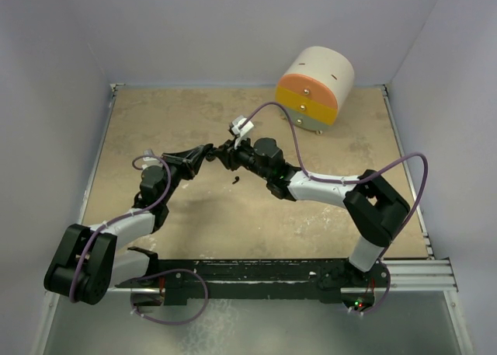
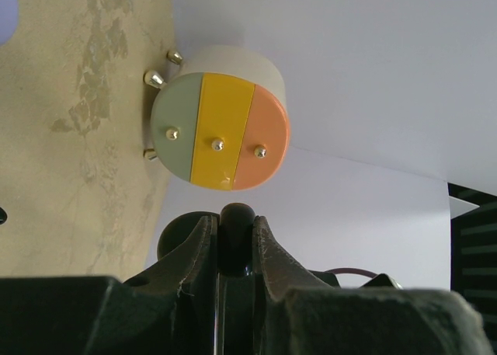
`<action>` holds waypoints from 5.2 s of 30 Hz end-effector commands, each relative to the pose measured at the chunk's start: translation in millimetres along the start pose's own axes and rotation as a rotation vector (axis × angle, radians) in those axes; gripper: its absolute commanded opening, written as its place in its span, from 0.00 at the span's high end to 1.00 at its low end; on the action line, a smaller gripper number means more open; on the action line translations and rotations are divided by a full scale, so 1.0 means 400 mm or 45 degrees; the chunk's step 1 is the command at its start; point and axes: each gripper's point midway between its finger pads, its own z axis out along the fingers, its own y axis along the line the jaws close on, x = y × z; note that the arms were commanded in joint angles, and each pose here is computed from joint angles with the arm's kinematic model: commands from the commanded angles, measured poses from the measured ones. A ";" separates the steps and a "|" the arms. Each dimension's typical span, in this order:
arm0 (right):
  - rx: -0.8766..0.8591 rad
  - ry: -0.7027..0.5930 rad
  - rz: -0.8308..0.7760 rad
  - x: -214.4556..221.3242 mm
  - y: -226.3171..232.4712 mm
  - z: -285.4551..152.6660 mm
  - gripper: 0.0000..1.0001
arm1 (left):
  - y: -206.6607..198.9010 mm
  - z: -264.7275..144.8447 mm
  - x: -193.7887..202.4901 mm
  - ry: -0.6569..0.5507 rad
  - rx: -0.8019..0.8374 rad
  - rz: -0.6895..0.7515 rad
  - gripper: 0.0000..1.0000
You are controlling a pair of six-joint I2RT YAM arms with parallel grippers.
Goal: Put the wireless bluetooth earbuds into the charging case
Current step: Adjust the earbud with the charging case.
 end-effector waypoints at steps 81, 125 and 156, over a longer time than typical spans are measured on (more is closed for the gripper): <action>-0.021 -0.139 -0.042 -0.126 0.017 -0.009 0.80 | -0.083 0.030 0.044 0.078 0.133 0.006 1.00; 0.126 -0.283 0.066 -0.207 -0.022 -0.089 0.28 | -0.057 0.024 0.033 0.055 0.110 0.002 1.00; 0.281 -0.086 0.075 -0.092 -0.079 -0.036 0.30 | -0.055 0.031 0.033 0.057 0.107 0.007 1.00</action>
